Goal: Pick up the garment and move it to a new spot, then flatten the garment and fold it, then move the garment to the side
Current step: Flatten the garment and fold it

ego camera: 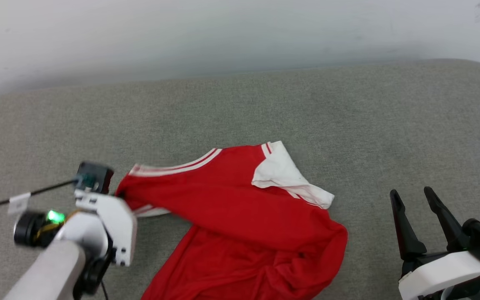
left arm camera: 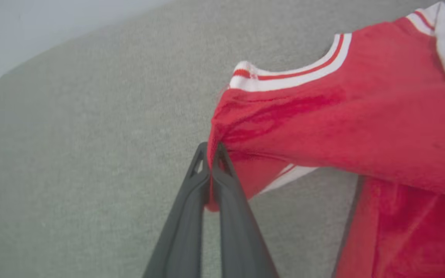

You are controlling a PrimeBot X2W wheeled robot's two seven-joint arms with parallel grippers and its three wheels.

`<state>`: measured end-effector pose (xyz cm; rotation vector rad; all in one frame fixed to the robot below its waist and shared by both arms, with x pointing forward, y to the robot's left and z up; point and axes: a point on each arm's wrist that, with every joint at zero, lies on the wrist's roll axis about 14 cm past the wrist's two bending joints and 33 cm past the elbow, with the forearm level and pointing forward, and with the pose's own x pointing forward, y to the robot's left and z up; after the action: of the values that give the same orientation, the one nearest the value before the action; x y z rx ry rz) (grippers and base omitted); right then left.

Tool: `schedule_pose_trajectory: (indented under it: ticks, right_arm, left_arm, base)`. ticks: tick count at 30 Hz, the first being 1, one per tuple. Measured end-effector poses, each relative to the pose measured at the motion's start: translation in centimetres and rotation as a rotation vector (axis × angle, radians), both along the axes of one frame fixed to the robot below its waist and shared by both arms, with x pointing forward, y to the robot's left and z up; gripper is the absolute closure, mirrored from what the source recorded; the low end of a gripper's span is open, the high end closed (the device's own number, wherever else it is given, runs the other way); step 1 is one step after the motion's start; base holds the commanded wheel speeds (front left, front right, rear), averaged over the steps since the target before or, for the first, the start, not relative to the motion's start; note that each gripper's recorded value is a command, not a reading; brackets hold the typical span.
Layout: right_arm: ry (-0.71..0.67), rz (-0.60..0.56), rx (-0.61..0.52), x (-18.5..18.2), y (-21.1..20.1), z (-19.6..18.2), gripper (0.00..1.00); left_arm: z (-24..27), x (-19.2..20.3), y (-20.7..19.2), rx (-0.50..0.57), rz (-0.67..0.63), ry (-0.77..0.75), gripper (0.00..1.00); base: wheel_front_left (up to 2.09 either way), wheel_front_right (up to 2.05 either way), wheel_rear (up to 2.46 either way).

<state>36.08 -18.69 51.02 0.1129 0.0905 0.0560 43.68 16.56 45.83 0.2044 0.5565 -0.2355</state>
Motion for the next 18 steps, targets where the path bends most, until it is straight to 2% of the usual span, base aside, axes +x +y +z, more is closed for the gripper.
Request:
schedule_pose_trajectory:
  ticks: [5,6,7,8,9,13,18]
  right_arm:
    - [0.013,-0.002,0.002,0.4,0.0,-0.5,0.00]
    - [0.014,-0.003,0.002,0.5,0.0,-0.5,0.00]
    - [0.014,-0.005,0.002,0.5,-0.1,-0.5,0.00]
    - [0.011,-0.007,0.002,0.6,-0.2,-0.5,0.00]
    - [0.006,-0.008,0.001,0.7,-0.2,-0.3,0.00]
    - [-0.007,-0.016,-0.002,0.6,-0.5,0.2,0.00]
    - [-0.011,-0.016,-0.010,0.0,-0.6,0.8,0.00]
  left_arm:
    - [-6.9,-4.5,1.3,-0.096,0.118,0.210,1.00]
    - [-7.5,-5.0,0.9,-0.121,0.126,0.227,0.96]
    - [-8.0,-5.4,0.5,-0.149,0.137,0.239,0.73]
    - [-8.2,-5.6,0.4,-0.165,0.146,0.243,0.44]
    - [-8.3,-5.6,0.2,-0.179,0.153,0.231,0.00]
    - [-7.7,-5.9,-0.5,-0.250,0.182,0.158,0.00]
    - [-3.8,-4.8,-0.6,-0.300,0.196,-0.065,0.00]
  base:
    - [0.00,0.00,0.00]
    - [0.00,0.00,0.00]
    - [0.00,0.00,0.00]
    - [0.00,0.00,0.00]
    - [0.00,0.00,0.00]
    - [0.00,0.00,0.00]
    - [0.00,0.00,0.00]
